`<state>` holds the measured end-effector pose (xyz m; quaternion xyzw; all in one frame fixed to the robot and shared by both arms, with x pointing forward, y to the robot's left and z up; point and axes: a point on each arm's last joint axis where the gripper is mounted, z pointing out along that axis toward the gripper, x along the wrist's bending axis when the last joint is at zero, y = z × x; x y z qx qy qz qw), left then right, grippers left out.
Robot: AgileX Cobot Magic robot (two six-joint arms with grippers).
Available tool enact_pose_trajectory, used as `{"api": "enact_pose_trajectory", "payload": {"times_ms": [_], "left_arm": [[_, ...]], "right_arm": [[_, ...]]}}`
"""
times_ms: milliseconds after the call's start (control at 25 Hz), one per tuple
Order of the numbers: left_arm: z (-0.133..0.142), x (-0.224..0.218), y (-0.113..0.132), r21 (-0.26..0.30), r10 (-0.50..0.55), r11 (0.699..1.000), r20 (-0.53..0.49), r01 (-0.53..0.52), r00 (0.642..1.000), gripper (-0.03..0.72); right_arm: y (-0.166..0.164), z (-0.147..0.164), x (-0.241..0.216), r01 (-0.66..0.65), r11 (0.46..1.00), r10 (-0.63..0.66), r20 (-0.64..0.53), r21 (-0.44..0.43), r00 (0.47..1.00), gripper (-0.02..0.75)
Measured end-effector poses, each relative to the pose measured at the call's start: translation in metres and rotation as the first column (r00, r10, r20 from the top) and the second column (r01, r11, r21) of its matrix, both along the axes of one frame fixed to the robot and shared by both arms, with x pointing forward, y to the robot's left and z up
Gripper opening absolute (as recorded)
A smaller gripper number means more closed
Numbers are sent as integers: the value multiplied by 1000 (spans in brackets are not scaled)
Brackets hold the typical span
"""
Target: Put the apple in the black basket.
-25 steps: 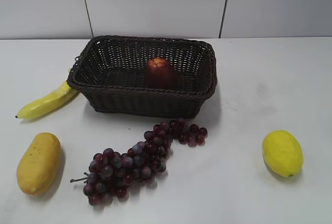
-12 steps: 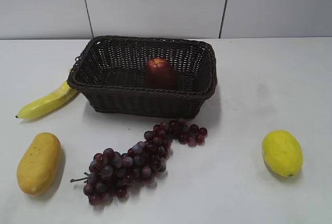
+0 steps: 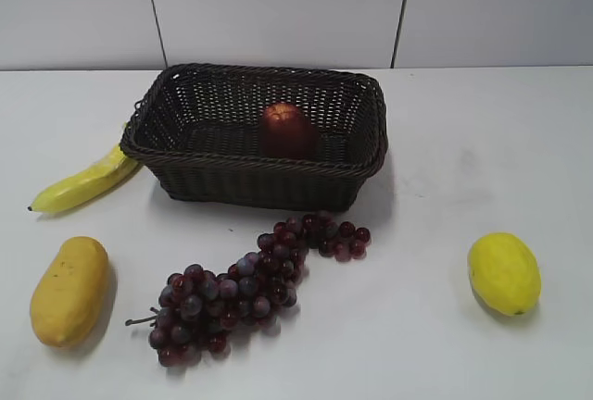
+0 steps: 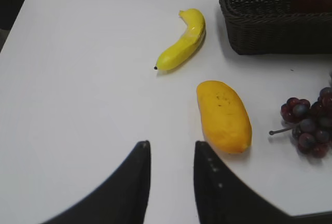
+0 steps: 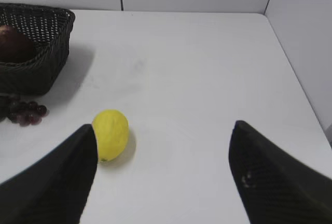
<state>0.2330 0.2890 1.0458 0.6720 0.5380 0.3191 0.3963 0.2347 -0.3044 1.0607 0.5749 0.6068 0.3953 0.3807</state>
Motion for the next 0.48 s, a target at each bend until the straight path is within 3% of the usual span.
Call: {"api": "enact_pose_trajectory", "payload": {"times_ms": [480], "left_arm": [[0, 0, 0, 0, 1, 1000, 0, -1, 1000, 219]], "right_arm": [[1, -7, 1, -16, 1000, 15, -35, -24, 999, 594]]}}
